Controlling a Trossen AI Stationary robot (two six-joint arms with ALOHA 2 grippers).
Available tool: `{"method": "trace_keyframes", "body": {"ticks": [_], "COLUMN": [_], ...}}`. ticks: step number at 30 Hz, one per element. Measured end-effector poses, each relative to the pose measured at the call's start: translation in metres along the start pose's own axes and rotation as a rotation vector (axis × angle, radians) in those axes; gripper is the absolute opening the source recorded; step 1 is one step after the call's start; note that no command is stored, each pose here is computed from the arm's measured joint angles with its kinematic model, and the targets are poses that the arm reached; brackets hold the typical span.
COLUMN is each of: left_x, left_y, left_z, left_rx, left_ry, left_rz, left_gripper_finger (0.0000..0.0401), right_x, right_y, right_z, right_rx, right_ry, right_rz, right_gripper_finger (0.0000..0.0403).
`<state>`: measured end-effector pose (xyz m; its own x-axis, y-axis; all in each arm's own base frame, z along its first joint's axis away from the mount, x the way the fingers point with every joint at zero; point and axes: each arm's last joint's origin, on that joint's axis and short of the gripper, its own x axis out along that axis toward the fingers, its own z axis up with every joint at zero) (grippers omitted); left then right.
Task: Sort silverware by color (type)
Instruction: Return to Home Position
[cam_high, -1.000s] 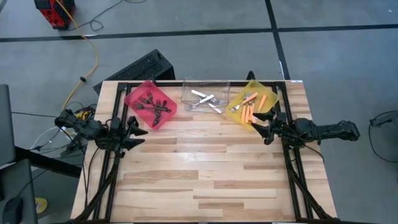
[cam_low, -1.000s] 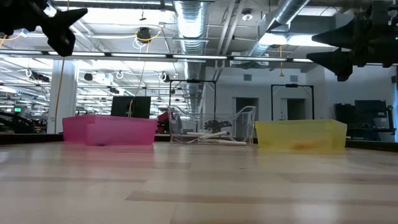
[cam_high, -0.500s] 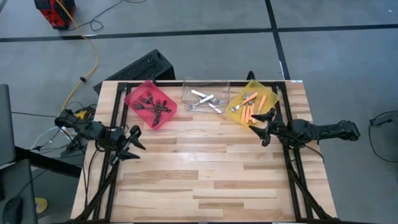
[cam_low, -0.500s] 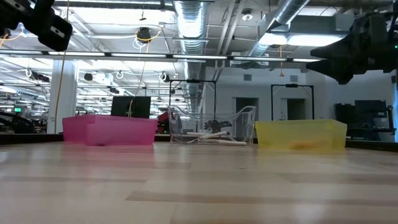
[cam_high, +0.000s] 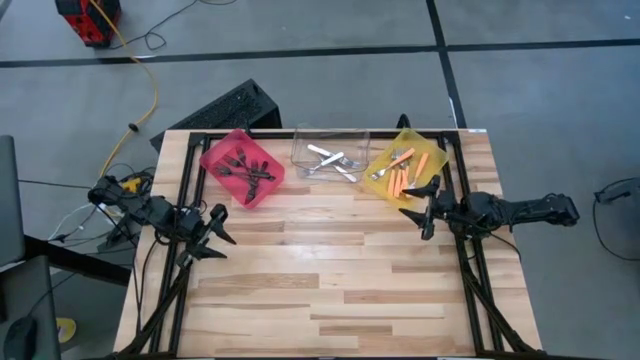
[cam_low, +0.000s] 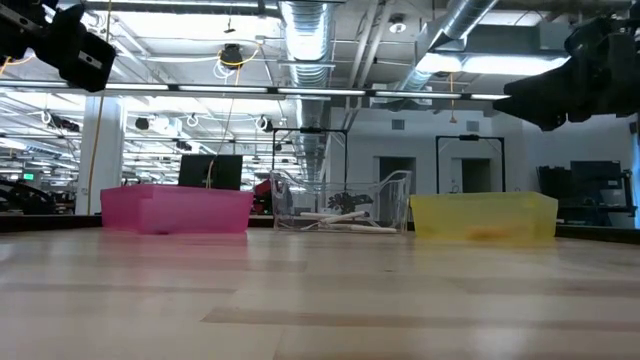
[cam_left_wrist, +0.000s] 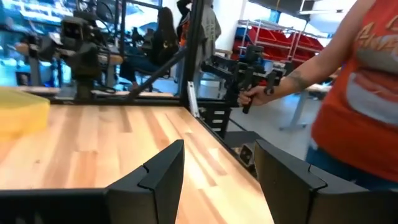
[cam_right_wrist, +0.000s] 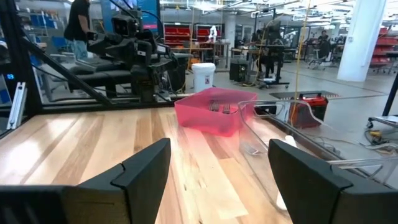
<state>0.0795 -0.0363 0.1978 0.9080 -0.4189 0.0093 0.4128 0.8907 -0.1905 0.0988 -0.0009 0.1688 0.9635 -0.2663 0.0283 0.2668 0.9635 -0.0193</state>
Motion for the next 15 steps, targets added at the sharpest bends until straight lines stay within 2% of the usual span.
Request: {"method": "trace_keyframes", "body": {"ticks": [6,11,13,15], "left_x": [0.0,0.0,0.0,0.0], "left_y": [0.0,-0.002,-0.001,0.0], "left_z": [-0.002,0.009,0.009,0.009], "left_rx": [0.021,0.094,0.13,0.112], "left_ry": [0.018,-0.09,-0.09,-0.097], "left_rz": [-0.012,-0.022,0.009,0.063], "left_gripper_finger": [0.0178,0.0178,0.0178,0.0178], "right_x": [0.0,0.0,0.0,0.0], "right_y": [0.0,0.0,0.0,0.0], "right_z": [0.0,0.0,0.0,-0.001], "right_rx": [0.0,0.001,0.001,0.001], "right_ry": [0.002,0.004,0.004,0.004], "right_rz": [0.0,0.0,0.0,0.0], "right_gripper_finger": [0.0297,0.0297,0.0297,0.0297]}}
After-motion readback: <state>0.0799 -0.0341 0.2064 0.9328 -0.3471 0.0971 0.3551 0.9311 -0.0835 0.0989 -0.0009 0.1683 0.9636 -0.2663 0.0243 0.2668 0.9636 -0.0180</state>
